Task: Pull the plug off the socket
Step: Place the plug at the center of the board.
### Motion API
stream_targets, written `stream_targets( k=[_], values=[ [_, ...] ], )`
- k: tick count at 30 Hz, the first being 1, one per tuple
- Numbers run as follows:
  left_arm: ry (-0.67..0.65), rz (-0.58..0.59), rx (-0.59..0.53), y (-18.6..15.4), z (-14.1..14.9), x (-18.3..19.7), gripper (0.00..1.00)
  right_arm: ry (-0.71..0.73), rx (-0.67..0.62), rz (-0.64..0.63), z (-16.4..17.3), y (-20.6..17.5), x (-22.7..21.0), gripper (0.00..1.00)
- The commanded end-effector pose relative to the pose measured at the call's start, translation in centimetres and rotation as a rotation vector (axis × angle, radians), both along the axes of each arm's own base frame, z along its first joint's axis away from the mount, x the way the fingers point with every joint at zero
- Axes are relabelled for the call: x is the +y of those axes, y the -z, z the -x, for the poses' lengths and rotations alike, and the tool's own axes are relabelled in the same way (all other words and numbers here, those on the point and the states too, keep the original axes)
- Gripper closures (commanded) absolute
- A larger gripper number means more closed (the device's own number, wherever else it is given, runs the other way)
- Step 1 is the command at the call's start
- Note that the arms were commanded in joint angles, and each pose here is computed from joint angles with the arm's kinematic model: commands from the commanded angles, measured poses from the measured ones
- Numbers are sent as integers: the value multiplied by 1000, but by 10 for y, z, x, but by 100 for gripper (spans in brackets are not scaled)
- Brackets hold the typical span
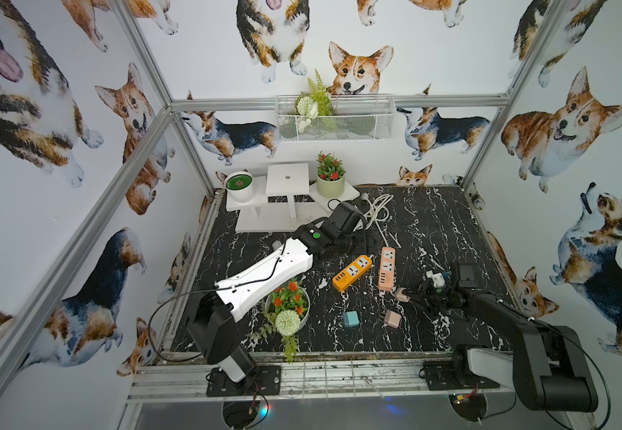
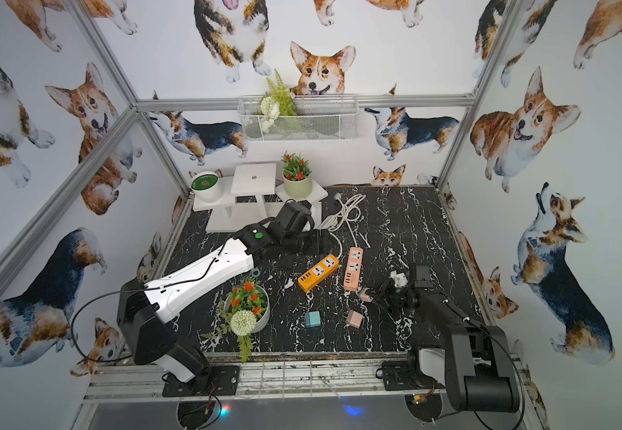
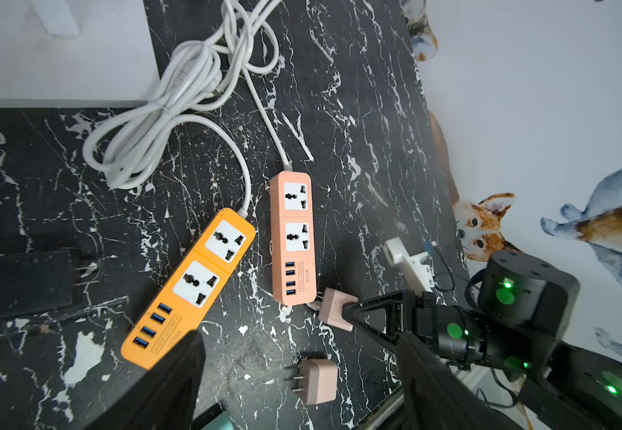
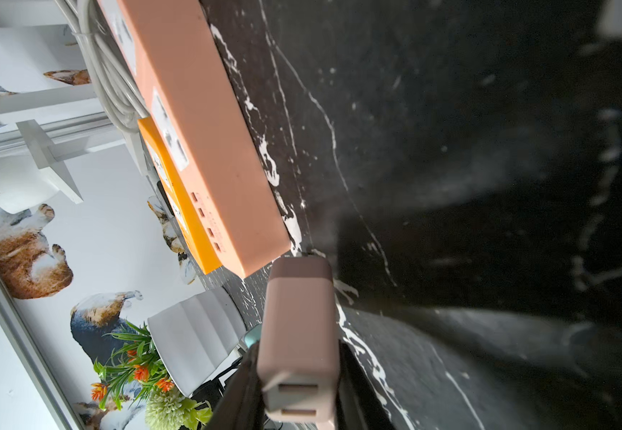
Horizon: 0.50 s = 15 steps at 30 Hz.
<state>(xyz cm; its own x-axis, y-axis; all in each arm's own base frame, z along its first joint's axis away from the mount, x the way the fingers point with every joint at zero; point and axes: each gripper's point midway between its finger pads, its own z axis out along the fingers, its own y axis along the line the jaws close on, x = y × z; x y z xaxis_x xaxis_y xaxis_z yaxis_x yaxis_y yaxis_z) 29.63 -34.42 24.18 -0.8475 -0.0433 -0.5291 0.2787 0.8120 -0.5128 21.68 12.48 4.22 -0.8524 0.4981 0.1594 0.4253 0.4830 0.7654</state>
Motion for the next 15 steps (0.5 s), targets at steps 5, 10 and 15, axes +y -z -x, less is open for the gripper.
stream_targets(
  k=[5, 10, 15],
  values=[
    [-73, 24, -64, -19, -5, 55, 18, -27, 92, 118, 20, 21, -12, 75],
    [-151, 54, -92, -29, -3, 101, 17, -3, 160, 204, 28, 29, -25, 67],
    [-209, 55, -117, -38, 2, 136, 0, 2, 229, 257, 34, 35, -32, 61]
  ],
)
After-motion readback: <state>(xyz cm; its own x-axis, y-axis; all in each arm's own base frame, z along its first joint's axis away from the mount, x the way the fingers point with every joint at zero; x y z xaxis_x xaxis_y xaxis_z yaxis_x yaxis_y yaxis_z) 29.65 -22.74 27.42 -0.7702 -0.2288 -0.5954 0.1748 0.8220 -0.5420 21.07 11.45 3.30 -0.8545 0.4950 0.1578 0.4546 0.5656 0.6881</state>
